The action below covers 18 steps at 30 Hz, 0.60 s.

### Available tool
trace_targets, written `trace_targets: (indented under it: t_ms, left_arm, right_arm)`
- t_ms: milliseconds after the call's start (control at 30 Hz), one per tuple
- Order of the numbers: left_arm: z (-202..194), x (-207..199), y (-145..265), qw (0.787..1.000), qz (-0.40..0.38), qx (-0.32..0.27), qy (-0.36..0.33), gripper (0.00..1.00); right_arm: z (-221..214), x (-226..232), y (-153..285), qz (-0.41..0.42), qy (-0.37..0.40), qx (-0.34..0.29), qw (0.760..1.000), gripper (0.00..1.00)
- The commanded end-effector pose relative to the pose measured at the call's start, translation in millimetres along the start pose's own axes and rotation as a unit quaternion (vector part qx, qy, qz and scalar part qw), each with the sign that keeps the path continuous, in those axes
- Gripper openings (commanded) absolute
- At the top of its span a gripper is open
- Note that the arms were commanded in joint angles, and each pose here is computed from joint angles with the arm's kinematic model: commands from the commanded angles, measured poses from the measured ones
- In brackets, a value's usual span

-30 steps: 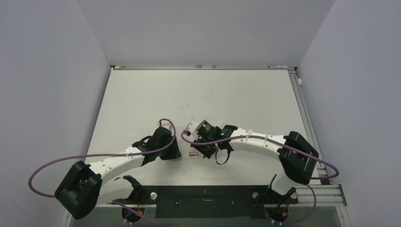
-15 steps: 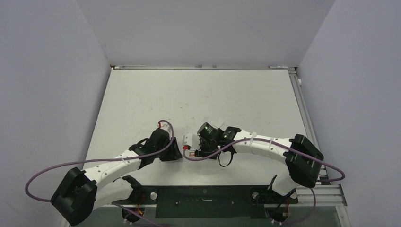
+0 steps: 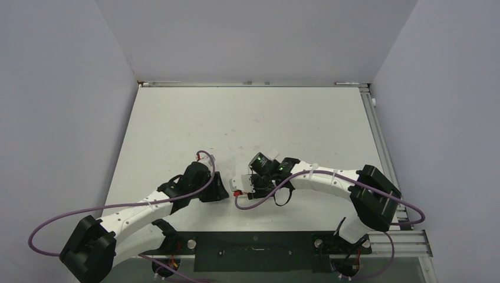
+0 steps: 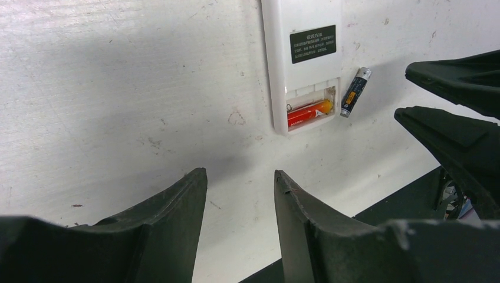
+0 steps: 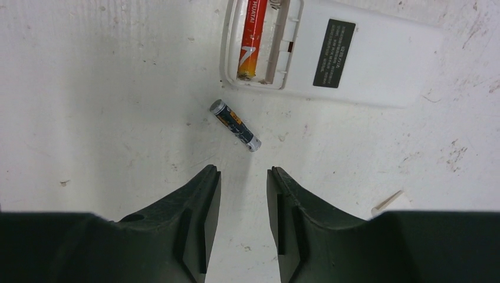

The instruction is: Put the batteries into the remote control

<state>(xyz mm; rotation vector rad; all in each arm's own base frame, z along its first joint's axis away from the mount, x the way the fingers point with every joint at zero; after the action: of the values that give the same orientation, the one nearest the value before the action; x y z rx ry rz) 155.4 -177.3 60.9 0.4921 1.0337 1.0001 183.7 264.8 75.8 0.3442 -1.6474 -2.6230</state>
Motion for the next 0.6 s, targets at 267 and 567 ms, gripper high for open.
trace_targets:
  t_ms: [267, 567]
  left_arm:
    - [6, -6, -1, 1.000, -0.022, -0.013, -0.002, 0.43]
    - [6, -6, -2, 1.000, -0.020, -0.014, -0.002, 0.43]
  right_arm:
    - [11, -9, -12, 0.021, 0.048, -0.022, 0.998, 0.34]
    - [12, -19, -19, 0.014, 0.049, -0.024, 0.998, 0.33]
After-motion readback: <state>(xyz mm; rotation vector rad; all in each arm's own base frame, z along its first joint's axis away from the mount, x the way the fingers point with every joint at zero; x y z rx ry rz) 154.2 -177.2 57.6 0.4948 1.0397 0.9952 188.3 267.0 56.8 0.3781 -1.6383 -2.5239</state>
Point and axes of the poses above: each gripper's point midway between its finger pads, its own y axis back along the fingers, its own x axis along the line the jaws close on, z = x × y, the point moved 3 cm from there along y, back along the fingers, and after that the axes turned 4 degrees about -y, right-handed, at the moved point
